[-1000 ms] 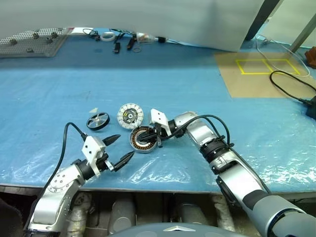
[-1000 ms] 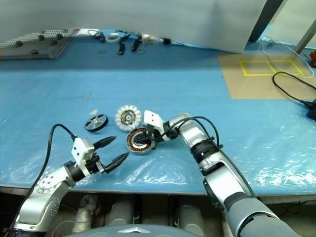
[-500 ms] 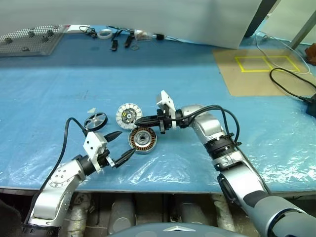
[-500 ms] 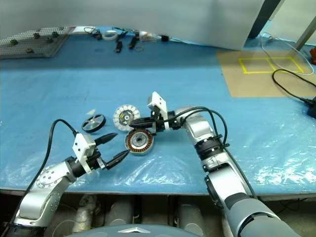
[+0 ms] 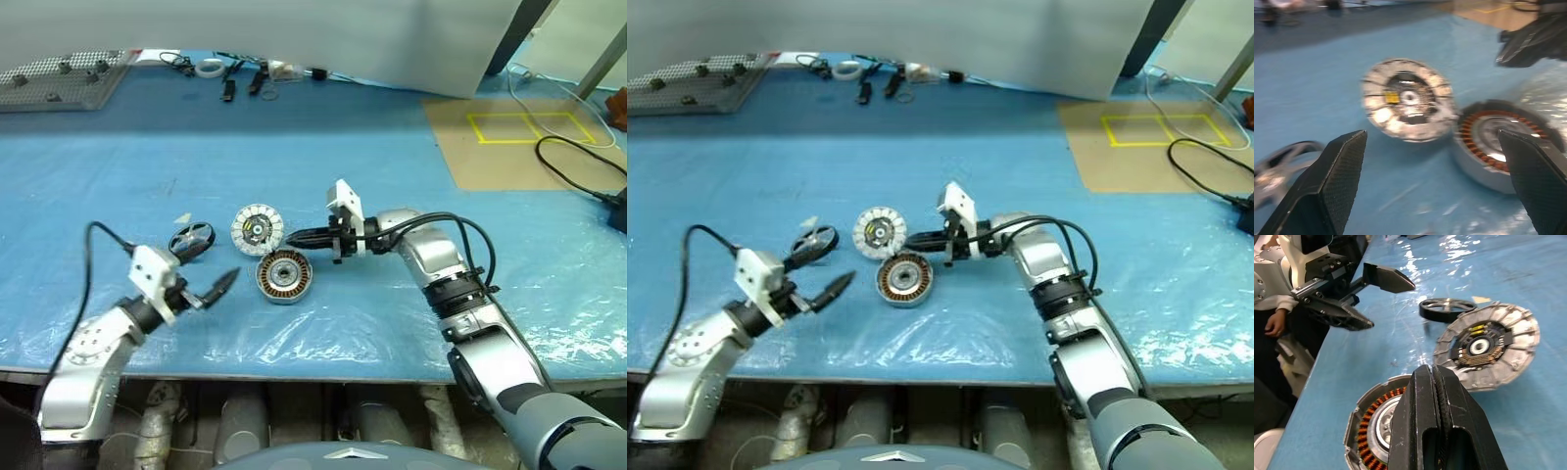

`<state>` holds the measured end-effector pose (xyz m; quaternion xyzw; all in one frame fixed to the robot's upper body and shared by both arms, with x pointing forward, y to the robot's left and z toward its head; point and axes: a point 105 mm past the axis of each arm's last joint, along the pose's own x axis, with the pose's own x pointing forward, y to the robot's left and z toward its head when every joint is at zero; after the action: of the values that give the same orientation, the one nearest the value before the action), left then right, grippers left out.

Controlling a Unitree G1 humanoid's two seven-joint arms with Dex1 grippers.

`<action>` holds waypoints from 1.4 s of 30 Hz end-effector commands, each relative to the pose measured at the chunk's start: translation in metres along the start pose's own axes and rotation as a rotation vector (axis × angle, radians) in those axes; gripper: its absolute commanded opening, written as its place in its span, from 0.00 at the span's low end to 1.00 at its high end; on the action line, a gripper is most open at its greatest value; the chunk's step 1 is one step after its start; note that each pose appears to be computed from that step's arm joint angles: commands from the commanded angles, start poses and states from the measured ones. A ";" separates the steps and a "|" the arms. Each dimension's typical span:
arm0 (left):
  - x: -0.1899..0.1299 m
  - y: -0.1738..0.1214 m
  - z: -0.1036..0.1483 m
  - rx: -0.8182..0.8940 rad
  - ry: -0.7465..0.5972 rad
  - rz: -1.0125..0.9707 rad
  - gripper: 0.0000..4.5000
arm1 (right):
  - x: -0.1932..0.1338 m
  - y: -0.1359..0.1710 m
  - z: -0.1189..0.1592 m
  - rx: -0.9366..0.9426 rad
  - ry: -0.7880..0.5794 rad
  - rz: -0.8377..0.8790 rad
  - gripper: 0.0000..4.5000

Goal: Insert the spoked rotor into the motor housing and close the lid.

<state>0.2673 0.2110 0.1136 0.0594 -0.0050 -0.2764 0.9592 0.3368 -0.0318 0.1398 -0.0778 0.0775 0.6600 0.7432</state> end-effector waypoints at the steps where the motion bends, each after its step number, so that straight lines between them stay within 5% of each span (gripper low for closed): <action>1: -0.011 0.016 0.008 0.031 -0.016 0.063 1.00 | -0.007 0.008 0.010 -0.022 -0.035 -0.012 0.00; 9: -0.009 0.048 0.031 0.081 -0.007 0.096 1.00 | -0.016 0.006 0.002 -0.069 0.006 -0.114 0.00; 22: 0.001 0.057 0.040 0.122 0.021 -0.022 1.00 | -0.046 0.017 -0.007 -0.149 0.110 -0.067 0.00; 30: -0.001 0.075 0.028 0.145 0.111 -0.105 1.00 | -0.050 0.030 -0.024 -0.048 0.068 -0.030 0.48; 42: 0.019 0.085 0.032 0.205 0.162 -0.215 1.00 | -0.042 0.042 -0.032 -0.060 -0.077 -0.071 0.48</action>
<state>0.3231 0.2680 0.1413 0.1517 0.0649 -0.3640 0.9167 0.2929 -0.0792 0.0991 -0.0708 0.0577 0.6293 0.7718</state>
